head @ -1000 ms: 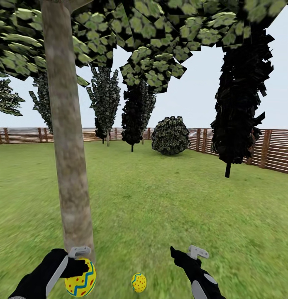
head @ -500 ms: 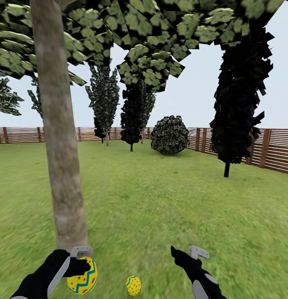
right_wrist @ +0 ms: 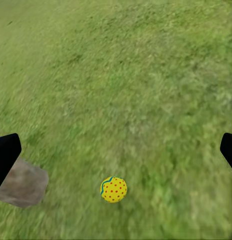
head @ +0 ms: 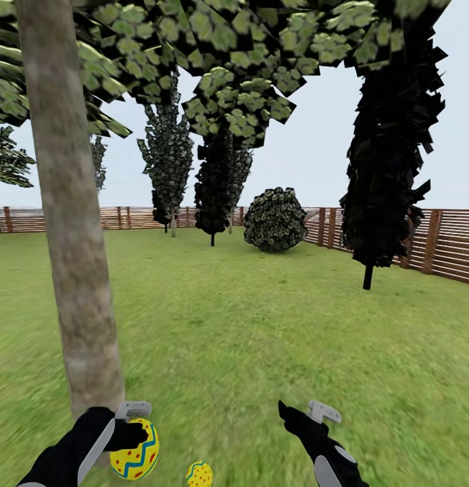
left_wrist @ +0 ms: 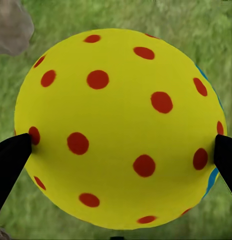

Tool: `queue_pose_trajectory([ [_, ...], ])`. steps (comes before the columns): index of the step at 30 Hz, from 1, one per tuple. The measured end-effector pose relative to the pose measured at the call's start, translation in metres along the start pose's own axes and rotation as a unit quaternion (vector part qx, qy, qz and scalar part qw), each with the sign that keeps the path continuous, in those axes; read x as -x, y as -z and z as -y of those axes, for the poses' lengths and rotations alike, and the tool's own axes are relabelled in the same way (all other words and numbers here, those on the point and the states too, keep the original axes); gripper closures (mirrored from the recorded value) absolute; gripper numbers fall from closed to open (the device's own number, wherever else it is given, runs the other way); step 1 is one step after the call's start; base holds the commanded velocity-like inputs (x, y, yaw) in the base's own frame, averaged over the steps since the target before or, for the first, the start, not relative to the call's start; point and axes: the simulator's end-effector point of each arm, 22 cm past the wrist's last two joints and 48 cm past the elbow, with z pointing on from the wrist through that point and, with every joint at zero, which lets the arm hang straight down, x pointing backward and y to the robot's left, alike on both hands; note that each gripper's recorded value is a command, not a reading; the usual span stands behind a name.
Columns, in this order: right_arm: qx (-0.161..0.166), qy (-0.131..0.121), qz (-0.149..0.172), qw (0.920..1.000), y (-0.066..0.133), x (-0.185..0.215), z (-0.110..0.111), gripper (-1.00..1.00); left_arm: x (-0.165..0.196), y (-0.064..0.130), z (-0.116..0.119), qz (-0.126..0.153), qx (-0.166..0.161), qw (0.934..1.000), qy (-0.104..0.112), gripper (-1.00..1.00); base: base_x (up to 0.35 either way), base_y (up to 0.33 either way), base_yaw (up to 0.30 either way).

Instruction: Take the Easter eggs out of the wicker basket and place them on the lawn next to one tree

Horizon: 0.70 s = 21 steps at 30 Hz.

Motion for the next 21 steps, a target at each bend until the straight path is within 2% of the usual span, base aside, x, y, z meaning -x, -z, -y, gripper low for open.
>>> queue_pose_trajectory([
  [6, -0.003, 0.0, -0.005, 1.0, -0.001, -0.004, 0.002, -1.0, -0.003, -0.003, 0.0, -0.004, 0.0, 1.0, 0.0, 1.0, 0.213, -0.199, 0.135],
  [13, -0.002, 0.007, -0.019, 0.9998, -0.003, -0.011, -0.003, -1.0, -0.006, -0.006, -0.001, -0.009, 0.0, 1.0, 0.001, 1.0, 0.034, -0.028, 0.116],
  [16, 0.013, 0.031, -0.076, 0.9965, -0.001, -0.02, -0.019, -1.0, -0.008, -0.008, -0.001, -0.011, 0.0, 0.9999, 0.002, 1.0, 0.002, -0.001, 0.081],
  [19, 0.032, 0.047, -0.076, 0.9955, -0.003, 0.015, -0.042, -1.0, -0.009, -0.01, -0.001, -0.014, 0.0, 0.9999, 0.003, 1.0, 0.006, -0.002, 0.061],
  [21, 0.033, 0.06, -0.068, 0.9954, -0.008, 0.051, -0.057, -1.0, -0.01, -0.01, -0.001, -0.015, 0.0, 0.9999, 0.003, 1.0, 0.09, -0.073, 0.019],
])
